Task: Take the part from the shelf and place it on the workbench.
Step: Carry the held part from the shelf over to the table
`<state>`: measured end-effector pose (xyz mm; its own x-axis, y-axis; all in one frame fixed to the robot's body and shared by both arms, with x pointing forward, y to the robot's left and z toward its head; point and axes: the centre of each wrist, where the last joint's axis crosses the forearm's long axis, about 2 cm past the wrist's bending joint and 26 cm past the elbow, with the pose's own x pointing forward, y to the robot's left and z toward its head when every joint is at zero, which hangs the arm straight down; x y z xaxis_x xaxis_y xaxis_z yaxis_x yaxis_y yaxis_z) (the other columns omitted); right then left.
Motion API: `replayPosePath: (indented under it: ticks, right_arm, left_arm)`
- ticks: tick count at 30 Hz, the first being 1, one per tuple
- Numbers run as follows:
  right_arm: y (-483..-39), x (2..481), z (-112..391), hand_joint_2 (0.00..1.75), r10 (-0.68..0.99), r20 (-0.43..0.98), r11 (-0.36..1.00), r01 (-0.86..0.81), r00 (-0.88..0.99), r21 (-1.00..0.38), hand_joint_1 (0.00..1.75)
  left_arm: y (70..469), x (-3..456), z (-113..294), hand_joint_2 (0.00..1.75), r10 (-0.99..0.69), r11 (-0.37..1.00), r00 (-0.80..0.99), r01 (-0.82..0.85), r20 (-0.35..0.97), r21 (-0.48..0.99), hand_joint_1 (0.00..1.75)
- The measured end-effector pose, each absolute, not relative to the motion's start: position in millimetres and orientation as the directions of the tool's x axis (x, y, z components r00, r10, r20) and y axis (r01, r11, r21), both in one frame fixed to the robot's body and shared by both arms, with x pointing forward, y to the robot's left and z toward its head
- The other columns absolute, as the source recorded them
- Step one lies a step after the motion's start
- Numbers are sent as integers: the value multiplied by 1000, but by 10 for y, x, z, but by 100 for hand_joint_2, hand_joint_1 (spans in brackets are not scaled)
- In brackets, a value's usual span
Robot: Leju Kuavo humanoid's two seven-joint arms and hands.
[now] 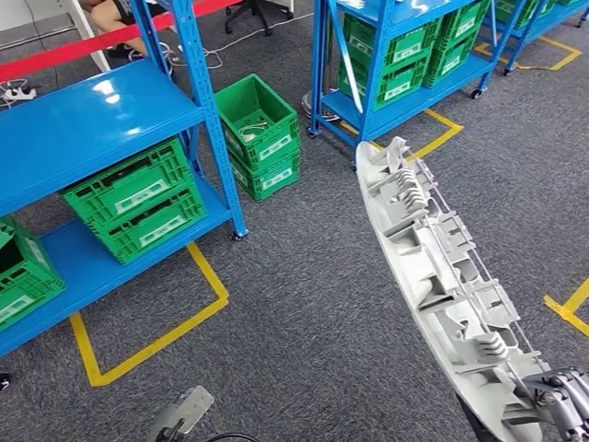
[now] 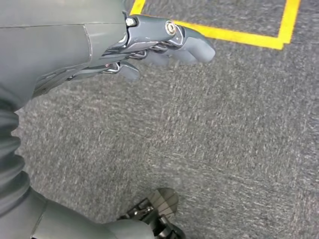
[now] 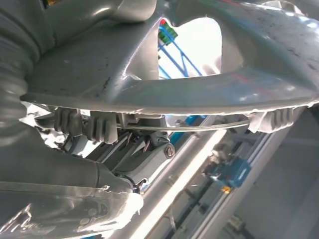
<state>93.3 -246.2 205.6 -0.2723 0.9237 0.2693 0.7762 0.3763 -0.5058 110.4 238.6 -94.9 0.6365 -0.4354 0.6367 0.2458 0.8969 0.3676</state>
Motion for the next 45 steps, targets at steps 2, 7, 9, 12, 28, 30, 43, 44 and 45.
replayPosePath:
  ticks: [2,7,9,12,28,30,43,44,45]
  right_arm:
    - [-2460,949,2060,175,925,261,373,779,-275,-504,169]
    - [-2449,1020,2069,175,927,252,370,786,-277,-495,169]
    - [-2445,1031,2062,175,927,252,371,785,-278,-497,169]
    - [-2441,1037,2052,175,926,253,372,783,-279,-499,169]
    - [-2382,1255,1991,175,910,261,411,782,-322,-468,169]
    - [-2381,1263,1988,175,909,268,413,782,-320,-466,169]
    - [-2492,960,2078,175,930,276,354,788,-241,-504,169]
    - [-2499,949,2101,175,933,270,346,792,-236,-503,169]
    - [-2507,936,2125,175,936,264,339,797,-232,-501,169]
  left_arm:
    - [2393,1113,-948,175,-431,899,638,242,638,365,0]
    - [2421,1128,-947,175,-425,901,641,235,639,364,0]
    - [2428,1120,-950,175,-424,902,644,234,637,364,0]
    - [2442,1124,-950,175,-422,902,645,229,637,365,0]
    - [2581,1113,-966,175,-382,915,682,185,624,358,0]
    - [2591,1111,-967,175,-382,915,681,182,625,360,0]
    - [2376,1035,-963,175,-393,912,647,188,653,364,0]
    - [2363,1039,-960,175,-393,913,646,186,655,364,0]
    - [2353,1040,-959,175,-391,913,646,184,656,364,0]
